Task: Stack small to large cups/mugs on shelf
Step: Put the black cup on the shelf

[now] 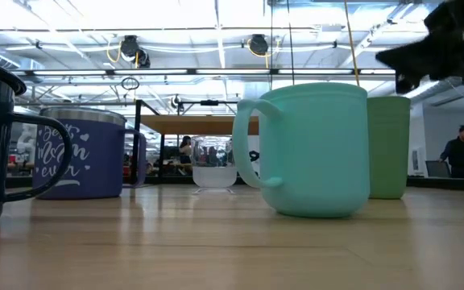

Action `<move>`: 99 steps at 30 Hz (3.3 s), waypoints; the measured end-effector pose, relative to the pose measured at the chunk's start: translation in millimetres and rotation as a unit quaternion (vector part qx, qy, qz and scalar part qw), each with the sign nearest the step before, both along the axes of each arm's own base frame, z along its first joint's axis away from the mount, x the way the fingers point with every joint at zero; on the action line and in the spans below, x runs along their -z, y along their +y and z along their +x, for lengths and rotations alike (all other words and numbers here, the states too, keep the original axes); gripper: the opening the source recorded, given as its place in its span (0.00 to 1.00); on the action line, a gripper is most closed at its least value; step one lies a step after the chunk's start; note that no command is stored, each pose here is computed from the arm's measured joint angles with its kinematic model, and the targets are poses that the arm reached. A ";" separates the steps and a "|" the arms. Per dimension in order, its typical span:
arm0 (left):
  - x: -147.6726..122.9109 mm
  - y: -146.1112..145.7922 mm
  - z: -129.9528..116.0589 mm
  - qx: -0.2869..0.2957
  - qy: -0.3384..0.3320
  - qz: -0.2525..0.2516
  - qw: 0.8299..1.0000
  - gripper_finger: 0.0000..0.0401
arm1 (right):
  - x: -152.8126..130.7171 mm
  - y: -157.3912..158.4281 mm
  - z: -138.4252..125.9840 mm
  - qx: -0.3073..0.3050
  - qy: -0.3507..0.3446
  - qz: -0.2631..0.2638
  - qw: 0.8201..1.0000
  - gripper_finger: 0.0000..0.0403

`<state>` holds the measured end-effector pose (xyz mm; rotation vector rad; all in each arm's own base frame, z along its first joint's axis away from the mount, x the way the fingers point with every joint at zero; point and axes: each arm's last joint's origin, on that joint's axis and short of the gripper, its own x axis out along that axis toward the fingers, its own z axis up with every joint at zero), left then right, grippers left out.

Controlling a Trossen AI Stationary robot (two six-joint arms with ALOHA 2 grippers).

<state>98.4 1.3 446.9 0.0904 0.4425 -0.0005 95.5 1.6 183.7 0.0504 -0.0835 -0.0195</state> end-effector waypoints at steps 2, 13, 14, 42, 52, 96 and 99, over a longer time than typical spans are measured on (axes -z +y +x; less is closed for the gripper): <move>0.0 0.0 0.0 0.002 0.000 0.004 1.000 0.01 | -13.3 -0.1 -2.7 0.001 -0.009 -0.012 1.000 0.00; -0.6 0.0 0.3 0.002 -0.003 0.005 1.000 0.03 | -87.5 -0.3 -4.5 0.003 0.041 -0.014 0.999 0.00; -0.9 0.0 0.5 0.001 -0.005 0.005 1.000 0.03 | -95.6 -0.3 -3.7 0.003 0.046 -0.009 0.999 0.00; 55.2 -15.8 53.5 0.013 -0.034 -0.006 0.999 0.03 | -226.2 1.6 47.3 0.008 0.183 0.058 0.981 0.00; 98.3 -46.5 72.4 0.033 -0.075 0.011 0.997 0.03 | -205.1 5.4 77.2 0.009 0.268 0.076 0.960 0.00; 141.9 -65.7 82.6 0.044 -0.098 0.039 0.993 0.05 | -128.5 71.2 132.7 0.031 0.600 0.127 0.789 0.39; 143.2 -65.5 82.2 0.042 -0.092 0.034 0.994 0.05 | -128.0 72.5 132.8 0.026 0.604 0.144 0.783 0.44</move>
